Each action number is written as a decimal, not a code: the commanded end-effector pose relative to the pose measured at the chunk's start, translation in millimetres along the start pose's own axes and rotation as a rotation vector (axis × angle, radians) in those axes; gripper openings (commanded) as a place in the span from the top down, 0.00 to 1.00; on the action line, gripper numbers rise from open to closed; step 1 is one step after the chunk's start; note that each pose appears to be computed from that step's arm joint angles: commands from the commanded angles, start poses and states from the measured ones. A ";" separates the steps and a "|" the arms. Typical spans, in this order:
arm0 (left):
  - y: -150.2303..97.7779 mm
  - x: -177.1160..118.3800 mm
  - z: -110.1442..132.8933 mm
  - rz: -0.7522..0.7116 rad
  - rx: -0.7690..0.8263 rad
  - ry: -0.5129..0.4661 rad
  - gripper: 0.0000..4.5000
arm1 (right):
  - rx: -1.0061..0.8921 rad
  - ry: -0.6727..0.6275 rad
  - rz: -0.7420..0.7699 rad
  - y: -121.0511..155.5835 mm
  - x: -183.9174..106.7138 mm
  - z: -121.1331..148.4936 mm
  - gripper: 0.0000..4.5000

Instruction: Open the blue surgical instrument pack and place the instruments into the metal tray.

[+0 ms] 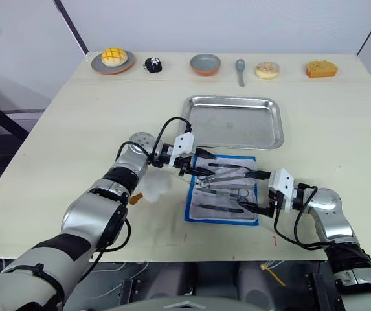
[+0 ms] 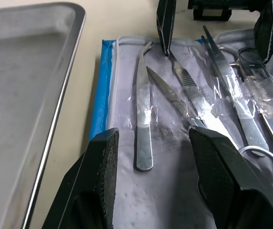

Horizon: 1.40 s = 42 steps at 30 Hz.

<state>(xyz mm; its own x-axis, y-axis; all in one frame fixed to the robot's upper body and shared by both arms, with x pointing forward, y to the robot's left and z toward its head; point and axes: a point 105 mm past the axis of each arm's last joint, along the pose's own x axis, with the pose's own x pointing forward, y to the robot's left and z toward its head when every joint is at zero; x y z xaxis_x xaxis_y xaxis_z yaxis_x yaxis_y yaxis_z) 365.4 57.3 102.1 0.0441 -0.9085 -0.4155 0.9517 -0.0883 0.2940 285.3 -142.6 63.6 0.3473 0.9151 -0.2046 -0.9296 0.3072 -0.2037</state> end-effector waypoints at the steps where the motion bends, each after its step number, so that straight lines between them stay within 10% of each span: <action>1: 3.4 0.0 4.9 0.004 0.035 0.000 0.44 | 0.095 0.104 0.010 12.1 1.5 -27.9 0.00; 30: 2.7 5.0 0.6 0.009 0.000 0.011 0.44 | 0.192 0.167 0.029 23.3 -0.4 -39.7 0.00; 37: 2.6 6.5 -4.6 0.013 -0.020 0.043 0.99 | 0.189 0.160 0.030 24.2 1.1 -38.8 0.00; 42: 0.8 6.6 -8.5 0.007 -0.027 0.060 0.99 | 0.186 0.158 0.027 24.5 1.2 -38.5 0.00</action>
<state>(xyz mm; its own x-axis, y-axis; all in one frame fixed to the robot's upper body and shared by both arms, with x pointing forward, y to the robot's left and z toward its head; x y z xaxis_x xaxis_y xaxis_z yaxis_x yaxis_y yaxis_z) 368.1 52.6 94.2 0.0668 -0.8956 -0.4398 0.9567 -0.0676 0.2831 283.5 -140.3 58.0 0.3612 0.9002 -0.2433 -0.9322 0.3419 -0.1188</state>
